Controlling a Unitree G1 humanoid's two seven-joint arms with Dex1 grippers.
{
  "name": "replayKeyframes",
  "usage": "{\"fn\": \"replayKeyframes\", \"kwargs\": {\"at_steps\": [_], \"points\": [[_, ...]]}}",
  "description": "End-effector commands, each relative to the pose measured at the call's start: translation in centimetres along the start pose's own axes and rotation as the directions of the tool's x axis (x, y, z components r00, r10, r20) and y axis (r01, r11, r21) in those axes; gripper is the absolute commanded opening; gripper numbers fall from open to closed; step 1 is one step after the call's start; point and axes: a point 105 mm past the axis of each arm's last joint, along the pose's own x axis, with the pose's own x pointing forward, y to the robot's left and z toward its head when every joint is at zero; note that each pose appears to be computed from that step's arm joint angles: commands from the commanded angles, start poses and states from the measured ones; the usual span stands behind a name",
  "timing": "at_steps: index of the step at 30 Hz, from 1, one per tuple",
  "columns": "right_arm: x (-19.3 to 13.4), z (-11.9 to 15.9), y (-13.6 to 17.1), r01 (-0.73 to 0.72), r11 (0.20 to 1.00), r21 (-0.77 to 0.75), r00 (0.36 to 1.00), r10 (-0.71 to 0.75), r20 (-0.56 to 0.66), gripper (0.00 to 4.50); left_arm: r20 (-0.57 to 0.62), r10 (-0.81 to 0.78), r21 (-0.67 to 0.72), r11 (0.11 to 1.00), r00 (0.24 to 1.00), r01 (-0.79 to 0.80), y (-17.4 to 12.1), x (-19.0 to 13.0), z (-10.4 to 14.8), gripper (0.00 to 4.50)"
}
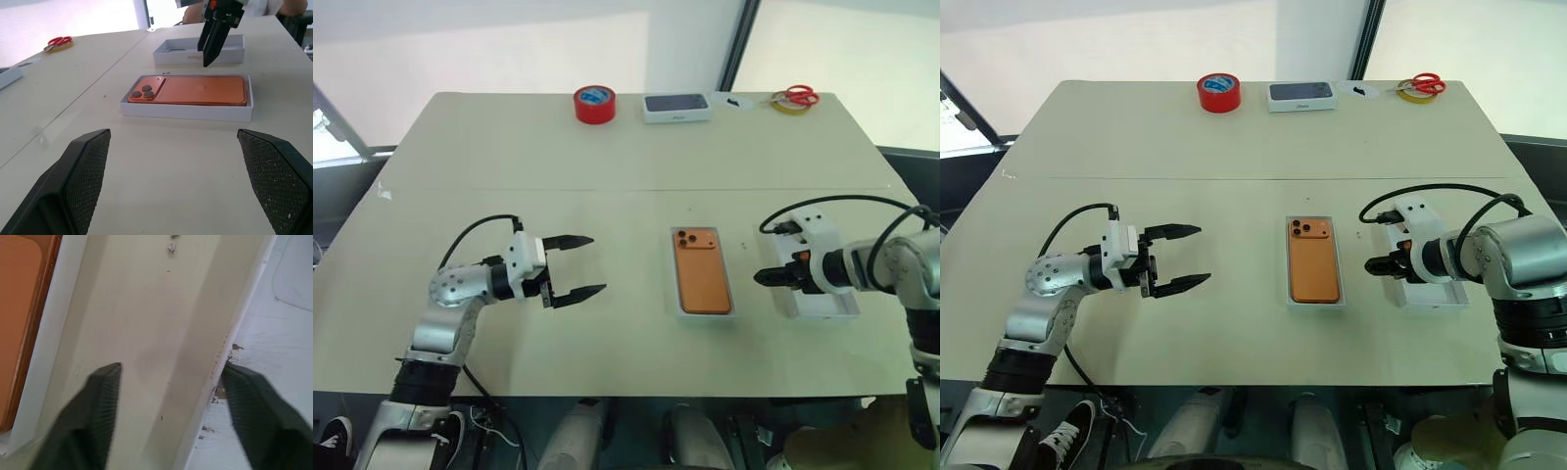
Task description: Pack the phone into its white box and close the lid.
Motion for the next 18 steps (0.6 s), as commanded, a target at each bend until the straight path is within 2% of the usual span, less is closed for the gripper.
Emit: {"fn": "replayKeyframes", "kwargs": {"at_steps": [1, 3, 8, 11, 13, 15, 17, 18], "points": [[0.2, 0.4, 0.0, 0.025, 1.000, -0.001, 1.000, -0.025, 0.005, 1.10, 0.013, 0.012, 0.033, 0.999, 1.000, -0.012, 0.1, 0.0, 1.0, 4.39], [0.4, 0.1, 0.0, 0.039, 0.999, -0.002, 0.999, -0.039, -0.002, 0.02, 0.013, 0.009, 0.027, 1.000, 1.000, -0.009, 0.0, 0.0, 1.1, 4.39], [0.6, 0.6, 0.4, 0.037, 0.999, 0.011, 0.998, -0.037, 0.040, 0.02, 0.013, 0.015, -0.019, 1.000, 1.000, -0.015, 0.0, 0.0, 1.1, 4.39], [-0.3, 3.5, 0.3, 0.059, 0.998, 0.002, 0.982, -0.059, 0.178, 0.00, 0.027, 0.026, -0.095, 0.995, 0.999, -0.023, 0.6, 0.0, 1.0, 3.53], [-1.1, 5.6, 0.4, 0.066, 0.998, 0.000, 0.959, -0.064, 0.277, 0.00, 0.027, 0.039, -0.105, 0.994, 0.999, -0.036, 0.8, 0.1, 1.0, 2.53], [-1.9, 8.0, 0.9, 0.059, 0.998, -0.010, 0.915, -0.050, 0.400, 0.00, 0.033, 0.060, -0.134, 0.989, 0.998, -0.055, 1.0, 0.2, 1.0, 1.50], [-3.1, 10.3, 2.7, -0.026, 0.999, -0.019, 0.839, 0.032, 0.544, 0.00, 0.042, 0.078, -0.153, 0.986, 0.996, -0.071, 1.2, 0.4, 1.1, 0.50], [-3.7, 11.2, 4.4, -0.122, 0.992, -0.032, 0.788, 0.117, 0.605, 0.00, 0.039, 0.095, -0.153, 0.984, 0.995, -0.088, 1.4, 0.6, 1.0, 0.03]]}}
